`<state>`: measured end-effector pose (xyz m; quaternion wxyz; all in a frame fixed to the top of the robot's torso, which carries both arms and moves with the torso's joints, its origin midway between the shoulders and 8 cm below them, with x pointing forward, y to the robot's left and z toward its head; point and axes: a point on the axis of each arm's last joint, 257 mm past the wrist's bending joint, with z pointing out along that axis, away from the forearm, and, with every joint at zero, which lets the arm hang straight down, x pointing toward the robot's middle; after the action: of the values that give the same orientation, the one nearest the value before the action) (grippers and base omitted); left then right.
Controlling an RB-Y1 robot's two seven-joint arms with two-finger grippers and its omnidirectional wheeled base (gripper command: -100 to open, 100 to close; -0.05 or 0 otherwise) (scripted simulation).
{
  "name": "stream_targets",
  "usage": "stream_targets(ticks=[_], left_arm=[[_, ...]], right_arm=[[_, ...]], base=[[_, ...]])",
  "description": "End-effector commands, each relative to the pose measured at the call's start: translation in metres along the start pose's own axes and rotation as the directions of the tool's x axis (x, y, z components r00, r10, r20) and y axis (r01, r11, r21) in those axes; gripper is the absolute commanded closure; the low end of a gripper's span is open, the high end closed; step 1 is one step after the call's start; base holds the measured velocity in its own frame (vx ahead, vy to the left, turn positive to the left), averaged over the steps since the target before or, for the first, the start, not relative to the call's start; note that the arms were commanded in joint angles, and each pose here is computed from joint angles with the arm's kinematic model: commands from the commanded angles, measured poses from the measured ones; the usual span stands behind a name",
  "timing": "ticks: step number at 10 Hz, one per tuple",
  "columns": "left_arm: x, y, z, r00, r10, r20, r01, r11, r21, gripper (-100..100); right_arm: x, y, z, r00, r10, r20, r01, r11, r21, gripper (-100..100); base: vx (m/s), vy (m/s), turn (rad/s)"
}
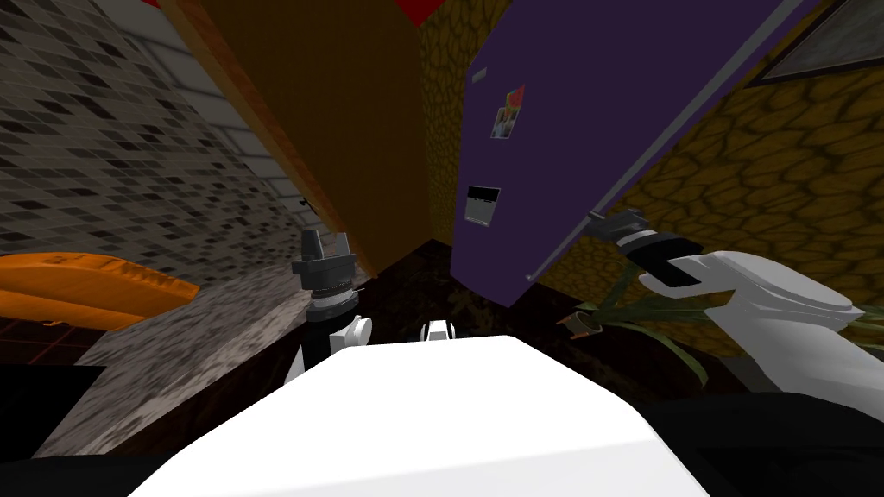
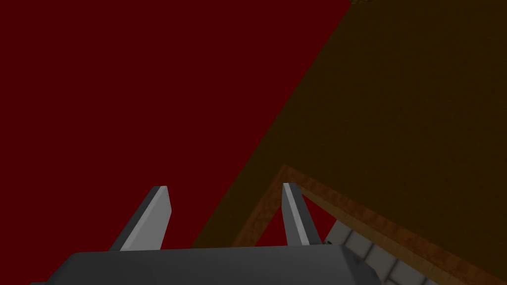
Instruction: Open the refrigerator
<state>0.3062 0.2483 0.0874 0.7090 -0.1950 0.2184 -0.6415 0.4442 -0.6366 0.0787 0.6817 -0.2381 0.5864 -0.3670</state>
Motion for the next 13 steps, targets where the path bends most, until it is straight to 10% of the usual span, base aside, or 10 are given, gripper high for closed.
stream_targets(ticks=[1,13], left_arm=[[0.000,0.000,0.000,1.0000,0.000,0.000,0.000,1.0000,0.000,0],[0.000,0.000,0.000,1.0000,0.000,0.000,0.000,1.0000,0.000,0]], right_arm=[[-0.001,-0.017,-0.014,1.000,-0.018,-0.025,0.019,0.999,0.047,100],[0.016,-0.037,-0.072,0.982,-0.037,-0.184,0.052,0.996,0.078,100]], base=[[0.032,0.142,0.051],[0.005,0.099,0.029]])
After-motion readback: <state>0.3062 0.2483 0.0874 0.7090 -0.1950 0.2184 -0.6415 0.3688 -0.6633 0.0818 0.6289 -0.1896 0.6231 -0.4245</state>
